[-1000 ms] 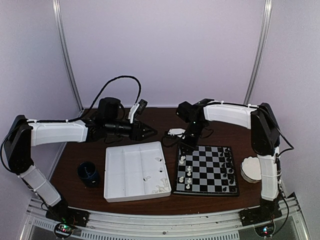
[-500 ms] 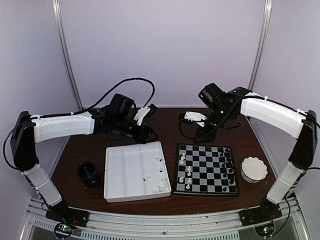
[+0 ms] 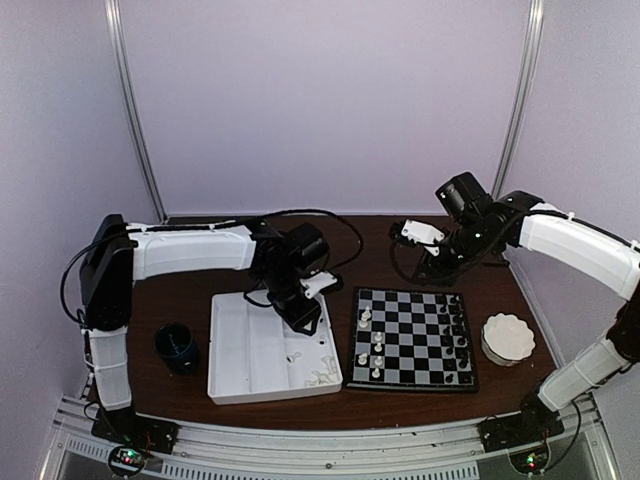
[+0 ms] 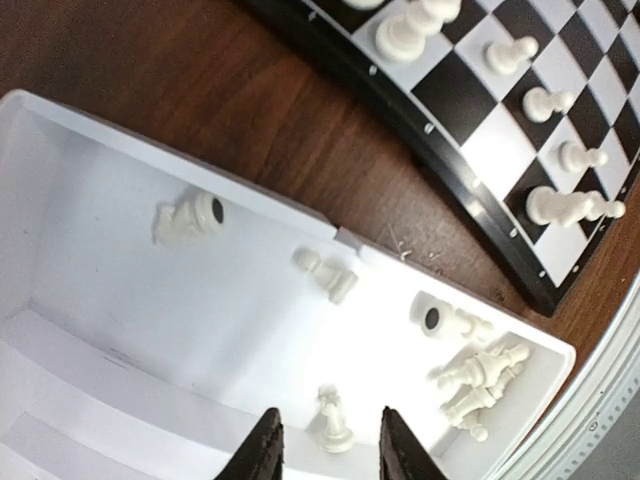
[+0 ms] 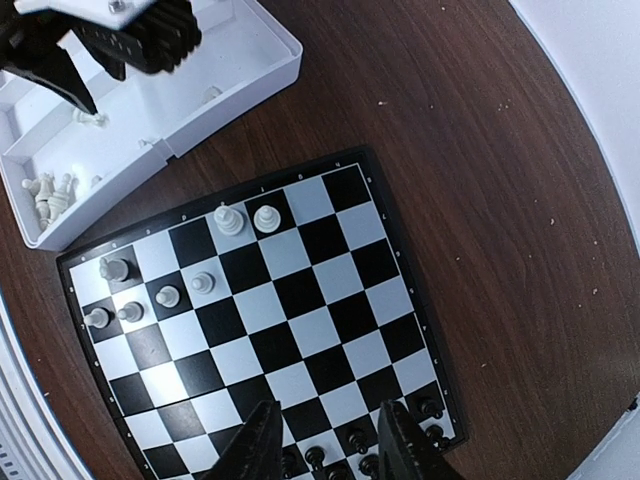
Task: Set up the chess pieces on the board
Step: Pick up the rook from the storage box.
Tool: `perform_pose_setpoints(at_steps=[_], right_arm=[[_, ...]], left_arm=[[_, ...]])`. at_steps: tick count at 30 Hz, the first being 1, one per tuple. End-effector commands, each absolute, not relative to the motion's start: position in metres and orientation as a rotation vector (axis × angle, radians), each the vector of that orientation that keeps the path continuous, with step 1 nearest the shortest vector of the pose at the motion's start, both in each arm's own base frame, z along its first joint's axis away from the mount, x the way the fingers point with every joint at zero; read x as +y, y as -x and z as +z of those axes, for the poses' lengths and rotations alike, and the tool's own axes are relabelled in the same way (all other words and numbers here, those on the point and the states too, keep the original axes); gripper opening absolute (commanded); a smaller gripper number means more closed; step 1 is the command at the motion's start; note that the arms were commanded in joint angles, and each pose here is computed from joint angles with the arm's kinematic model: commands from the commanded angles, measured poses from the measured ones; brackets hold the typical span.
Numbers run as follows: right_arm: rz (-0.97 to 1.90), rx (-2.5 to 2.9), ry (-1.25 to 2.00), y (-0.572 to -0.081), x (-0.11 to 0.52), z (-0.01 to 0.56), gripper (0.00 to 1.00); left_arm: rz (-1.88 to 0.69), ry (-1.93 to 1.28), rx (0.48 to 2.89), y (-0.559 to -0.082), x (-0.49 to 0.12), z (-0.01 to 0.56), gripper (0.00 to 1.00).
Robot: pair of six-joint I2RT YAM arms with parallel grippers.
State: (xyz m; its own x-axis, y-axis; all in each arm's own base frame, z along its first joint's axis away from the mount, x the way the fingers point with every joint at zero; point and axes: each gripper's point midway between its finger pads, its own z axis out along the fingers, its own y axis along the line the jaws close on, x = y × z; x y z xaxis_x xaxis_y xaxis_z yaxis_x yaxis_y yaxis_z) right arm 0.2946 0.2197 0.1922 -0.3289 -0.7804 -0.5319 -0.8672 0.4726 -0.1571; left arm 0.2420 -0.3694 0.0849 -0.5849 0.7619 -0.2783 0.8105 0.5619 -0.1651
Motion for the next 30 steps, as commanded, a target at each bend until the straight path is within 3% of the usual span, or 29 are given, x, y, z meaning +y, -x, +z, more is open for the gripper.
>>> perform_pose_setpoints(at_steps=[1,21,30], right_arm=[[0.246,2.134,1.334,-0.293,0.223,0.2,0.35],[0.257,2.113,1.308,-0.292,0.219,0.205,0.35],[0.248,2.121,1.31,-0.293,0.218,0.202,0.35]], left_arm=[[-0.25,-1.409,2.726,-0.225,-0.363,0.074,0.33],[-0.069,-1.385,2.873,-0.218,-0.349,0.034,0.33],[-0.065,-1.378,2.874,-0.218,-0.349,0.019,0.24]])
